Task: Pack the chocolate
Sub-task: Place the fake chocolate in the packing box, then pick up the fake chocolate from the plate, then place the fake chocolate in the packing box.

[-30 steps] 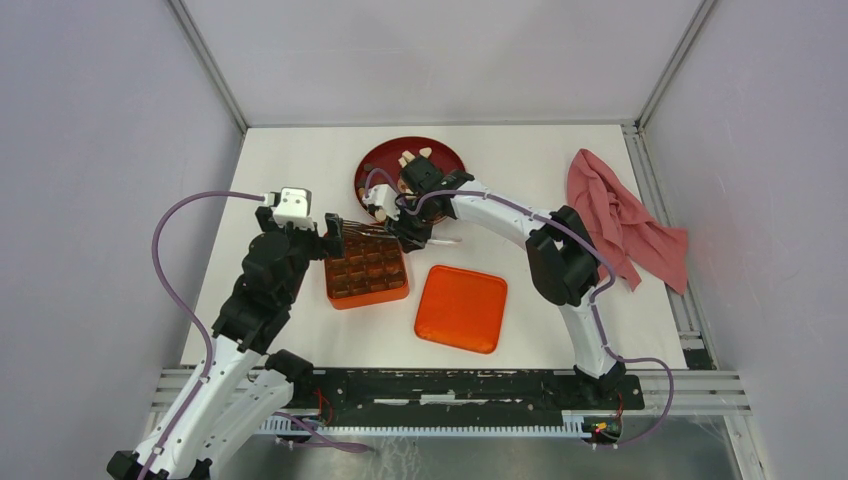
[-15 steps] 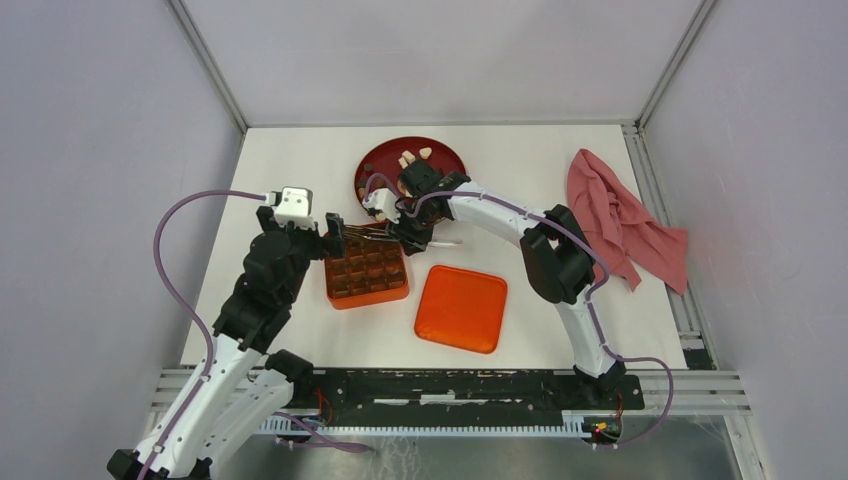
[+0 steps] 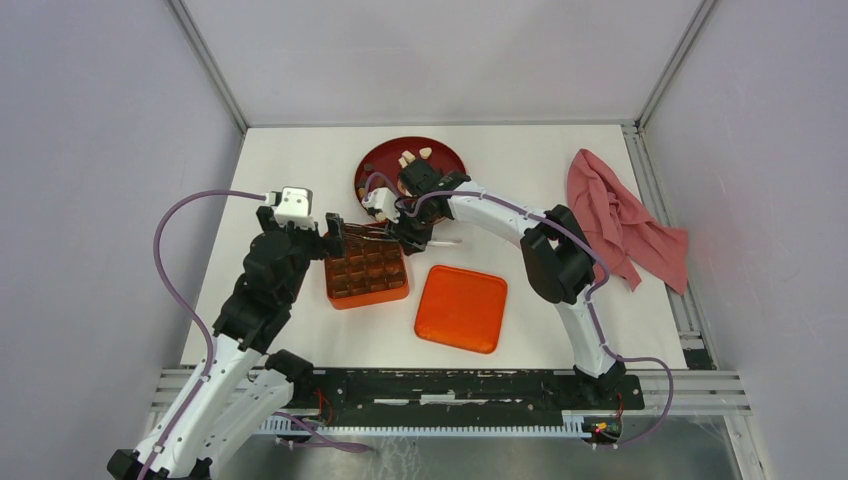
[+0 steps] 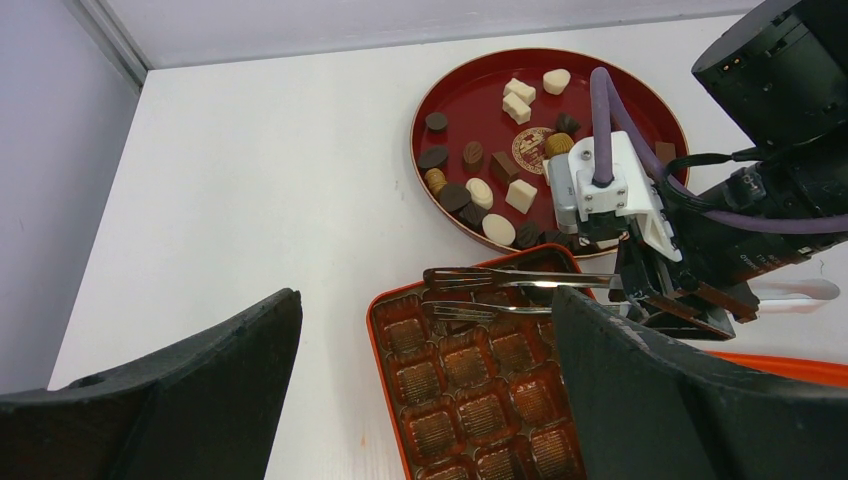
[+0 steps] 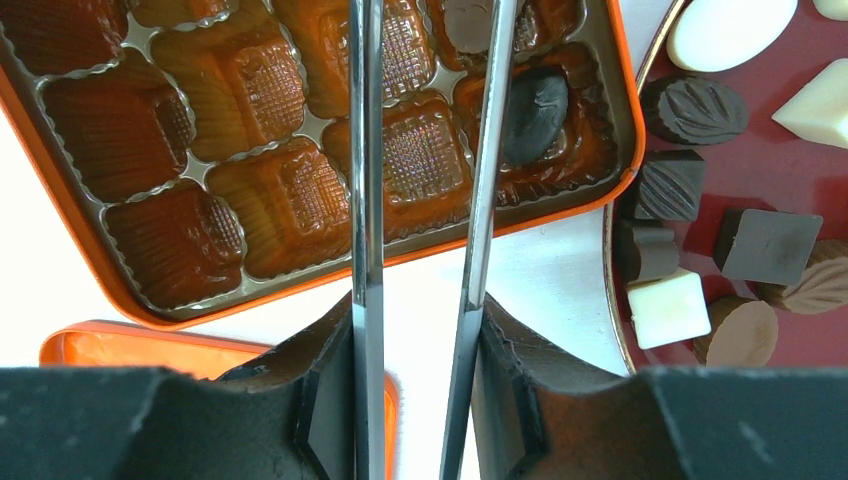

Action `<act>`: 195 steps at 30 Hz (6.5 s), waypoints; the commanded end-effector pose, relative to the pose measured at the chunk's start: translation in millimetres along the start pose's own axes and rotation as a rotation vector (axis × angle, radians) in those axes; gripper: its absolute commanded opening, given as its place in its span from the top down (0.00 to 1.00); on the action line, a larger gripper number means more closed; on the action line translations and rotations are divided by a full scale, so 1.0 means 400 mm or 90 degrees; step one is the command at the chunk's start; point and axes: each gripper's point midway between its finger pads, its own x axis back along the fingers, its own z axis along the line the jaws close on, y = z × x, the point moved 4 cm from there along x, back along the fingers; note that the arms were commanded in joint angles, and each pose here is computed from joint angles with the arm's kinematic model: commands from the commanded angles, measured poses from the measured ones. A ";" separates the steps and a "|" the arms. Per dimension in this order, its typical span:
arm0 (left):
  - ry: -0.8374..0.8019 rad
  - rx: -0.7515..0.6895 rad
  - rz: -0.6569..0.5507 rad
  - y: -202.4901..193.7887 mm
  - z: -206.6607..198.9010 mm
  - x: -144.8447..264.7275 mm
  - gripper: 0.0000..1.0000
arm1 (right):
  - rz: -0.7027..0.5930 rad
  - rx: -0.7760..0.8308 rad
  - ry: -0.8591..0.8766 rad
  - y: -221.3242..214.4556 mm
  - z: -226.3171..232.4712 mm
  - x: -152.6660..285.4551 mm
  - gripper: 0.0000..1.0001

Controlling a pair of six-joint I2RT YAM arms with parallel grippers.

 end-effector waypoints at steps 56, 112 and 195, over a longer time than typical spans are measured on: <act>-0.010 0.021 -0.016 0.030 -0.007 -0.002 0.00 | -0.006 -0.143 -0.136 -0.238 -0.335 0.212 0.59; -0.013 0.020 -0.013 0.028 -0.009 -0.003 0.00 | 0.040 -0.114 -0.135 -0.253 -0.340 0.210 0.55; 0.015 0.042 -0.066 0.060 0.018 0.031 0.00 | -0.087 0.106 -0.051 0.181 0.052 0.094 0.98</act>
